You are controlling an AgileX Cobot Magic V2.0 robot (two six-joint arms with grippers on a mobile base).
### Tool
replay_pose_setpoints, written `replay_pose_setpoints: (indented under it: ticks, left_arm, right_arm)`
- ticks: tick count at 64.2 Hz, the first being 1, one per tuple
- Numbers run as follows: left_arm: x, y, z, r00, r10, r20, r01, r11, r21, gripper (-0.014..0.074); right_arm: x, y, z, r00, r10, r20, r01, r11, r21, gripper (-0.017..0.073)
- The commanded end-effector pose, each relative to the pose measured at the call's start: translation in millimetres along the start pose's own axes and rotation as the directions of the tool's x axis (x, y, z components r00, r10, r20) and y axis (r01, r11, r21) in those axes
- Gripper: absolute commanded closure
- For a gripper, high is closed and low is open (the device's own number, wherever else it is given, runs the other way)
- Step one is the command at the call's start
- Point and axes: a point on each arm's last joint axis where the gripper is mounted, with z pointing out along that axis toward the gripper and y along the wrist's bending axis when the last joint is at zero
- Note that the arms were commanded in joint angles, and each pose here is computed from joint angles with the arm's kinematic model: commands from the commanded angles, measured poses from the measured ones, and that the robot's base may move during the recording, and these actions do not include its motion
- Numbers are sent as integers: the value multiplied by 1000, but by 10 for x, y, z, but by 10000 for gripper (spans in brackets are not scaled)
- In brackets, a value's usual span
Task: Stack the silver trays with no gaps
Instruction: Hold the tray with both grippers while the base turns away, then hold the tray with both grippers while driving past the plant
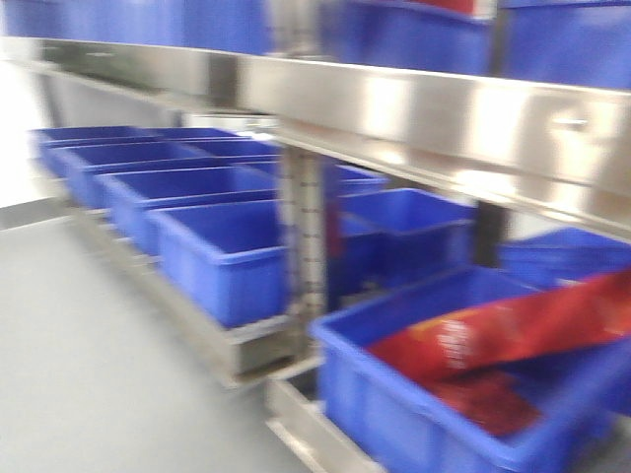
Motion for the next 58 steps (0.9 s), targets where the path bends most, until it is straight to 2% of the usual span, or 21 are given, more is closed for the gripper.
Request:
replay_pose_setpoints:
  ticks: [1,58]
  left_arm:
    - [-68,-46,-19,998,-14,61,12,999,38,610]
    - [-68,-46,-19,998,-14,61,12,999,38,610]
  right_arm:
    - [-59,37,-44,998,-21,55,24,998,-52,626]
    - [-59,37,-44,998,-21,55,24,998,-52,626]
